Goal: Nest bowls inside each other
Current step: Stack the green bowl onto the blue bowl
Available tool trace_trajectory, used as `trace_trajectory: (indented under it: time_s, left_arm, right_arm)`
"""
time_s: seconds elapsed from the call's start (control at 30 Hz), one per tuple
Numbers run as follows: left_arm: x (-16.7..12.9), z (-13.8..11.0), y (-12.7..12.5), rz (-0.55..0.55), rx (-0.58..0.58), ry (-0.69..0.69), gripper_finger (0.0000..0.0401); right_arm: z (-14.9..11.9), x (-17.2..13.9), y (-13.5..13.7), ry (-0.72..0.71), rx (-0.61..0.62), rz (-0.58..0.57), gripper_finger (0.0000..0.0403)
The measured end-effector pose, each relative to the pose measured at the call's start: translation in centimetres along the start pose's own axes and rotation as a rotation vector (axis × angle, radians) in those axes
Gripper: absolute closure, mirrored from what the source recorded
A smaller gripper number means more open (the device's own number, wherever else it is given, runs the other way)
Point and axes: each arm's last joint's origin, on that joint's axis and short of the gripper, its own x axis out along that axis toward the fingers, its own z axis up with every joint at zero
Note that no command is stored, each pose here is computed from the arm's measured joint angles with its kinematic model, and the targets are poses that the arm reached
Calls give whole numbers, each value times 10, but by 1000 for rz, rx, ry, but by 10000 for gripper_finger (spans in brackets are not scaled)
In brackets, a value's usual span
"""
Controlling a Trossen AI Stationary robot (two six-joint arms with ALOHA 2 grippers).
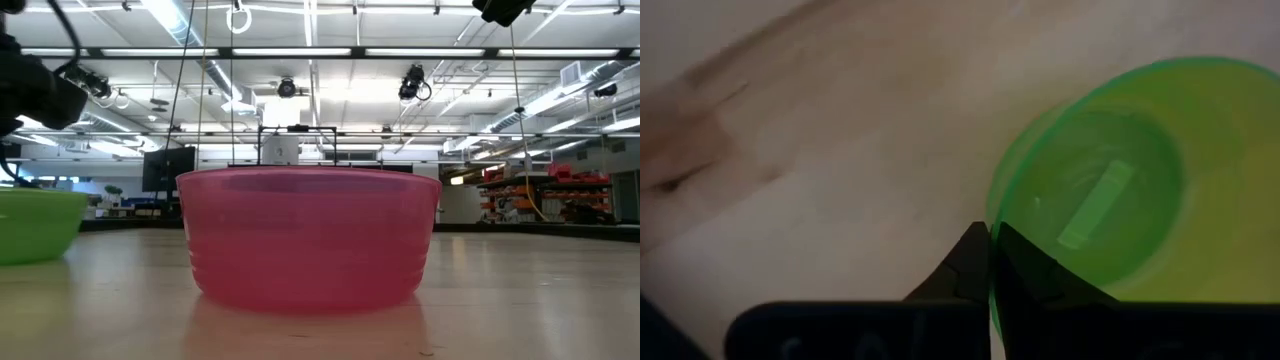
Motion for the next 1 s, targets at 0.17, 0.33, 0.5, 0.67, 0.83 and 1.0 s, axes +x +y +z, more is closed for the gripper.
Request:
trace_trajectory:
  time_s: [0.17, 0.33, 0.5, 0.67, 0.83, 1.0]
  left_arm:
    - [2, 19, -6, -35, 29, -21, 392]
    - [2, 40, -9, -60, 65, -41, 393]
    - [-12, 60, -22, -105, 114, -72, 393]
    - [-39, 83, -41, -192, 168, -134, 393]
    - [-72, 107, -52, -229, 185, -212, 393]
    - [-107, 132, -61, -285, 187, -323, 393]
  right_arm:
    - [0, 0, 0, 0, 0, 0, 348]
    - [0, 0, 0, 0, -3, -1, 348]
    - [0, 0, 0, -2, -19, -7, 348]
    - [0, 0, -1, -10, -19, -32, 348]
    - [0, 0, -1, -10, -19, -32, 348]
    - [0, 0, -1, -10, -19, -33, 348]
